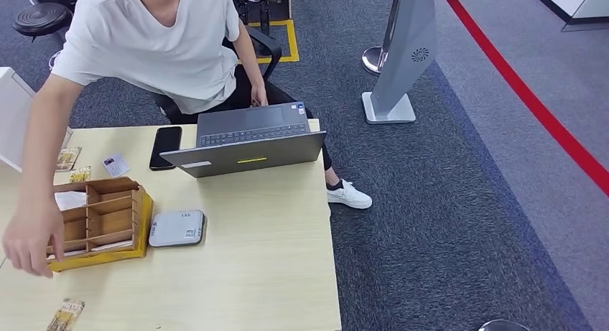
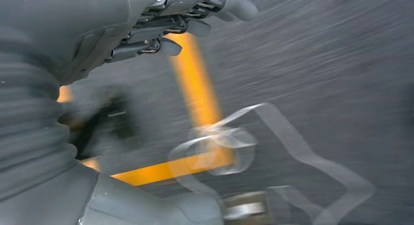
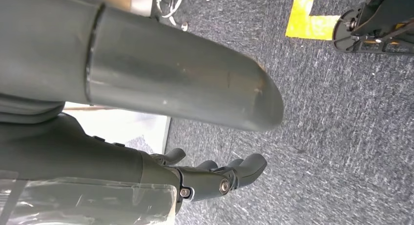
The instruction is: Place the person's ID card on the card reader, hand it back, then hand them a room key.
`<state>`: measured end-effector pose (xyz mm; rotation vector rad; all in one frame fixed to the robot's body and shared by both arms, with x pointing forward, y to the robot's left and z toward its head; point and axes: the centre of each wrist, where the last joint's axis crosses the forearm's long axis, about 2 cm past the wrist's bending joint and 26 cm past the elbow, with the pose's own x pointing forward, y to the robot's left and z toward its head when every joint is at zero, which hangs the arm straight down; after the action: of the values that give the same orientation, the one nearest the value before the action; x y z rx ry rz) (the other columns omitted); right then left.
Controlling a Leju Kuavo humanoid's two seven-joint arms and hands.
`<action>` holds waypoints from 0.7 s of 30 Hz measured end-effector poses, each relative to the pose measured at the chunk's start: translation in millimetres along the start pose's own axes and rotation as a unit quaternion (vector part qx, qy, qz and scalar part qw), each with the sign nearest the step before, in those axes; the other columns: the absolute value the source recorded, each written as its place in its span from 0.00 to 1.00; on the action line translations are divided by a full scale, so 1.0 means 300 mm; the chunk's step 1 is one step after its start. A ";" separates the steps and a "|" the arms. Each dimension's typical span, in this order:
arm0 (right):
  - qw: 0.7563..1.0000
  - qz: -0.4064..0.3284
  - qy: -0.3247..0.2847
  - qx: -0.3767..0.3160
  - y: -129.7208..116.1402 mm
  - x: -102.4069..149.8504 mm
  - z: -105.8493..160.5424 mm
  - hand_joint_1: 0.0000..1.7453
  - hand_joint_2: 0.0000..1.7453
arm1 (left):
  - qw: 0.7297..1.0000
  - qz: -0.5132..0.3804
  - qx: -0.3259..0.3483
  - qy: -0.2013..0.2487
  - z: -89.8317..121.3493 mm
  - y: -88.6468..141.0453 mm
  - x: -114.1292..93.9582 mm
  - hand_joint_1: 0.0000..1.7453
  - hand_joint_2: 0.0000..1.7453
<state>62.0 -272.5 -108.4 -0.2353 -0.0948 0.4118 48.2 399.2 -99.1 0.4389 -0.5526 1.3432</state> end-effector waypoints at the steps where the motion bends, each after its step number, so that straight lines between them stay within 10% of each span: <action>1: 1.000 0.004 -0.002 0.001 0.002 0.002 0.001 0.00 0.75 | 0.999 -0.010 -0.005 0.030 0.021 -0.011 -0.044 0.00 1.00; 2: 1.000 0.008 -0.004 0.003 0.005 0.005 0.002 0.00 1.00 | 0.998 -0.024 -0.013 0.056 0.041 -0.020 -0.082 0.00 1.00; 21: 0.999 -0.042 -0.025 0.025 0.002 -0.054 -0.004 0.00 1.00 | 0.950 -0.247 -0.121 0.145 0.133 -0.022 -0.239 0.00 1.00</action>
<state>47.1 -278.8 -110.4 -0.1719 -0.1425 0.3367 40.3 318.1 -110.7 0.1547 -0.3269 0.8235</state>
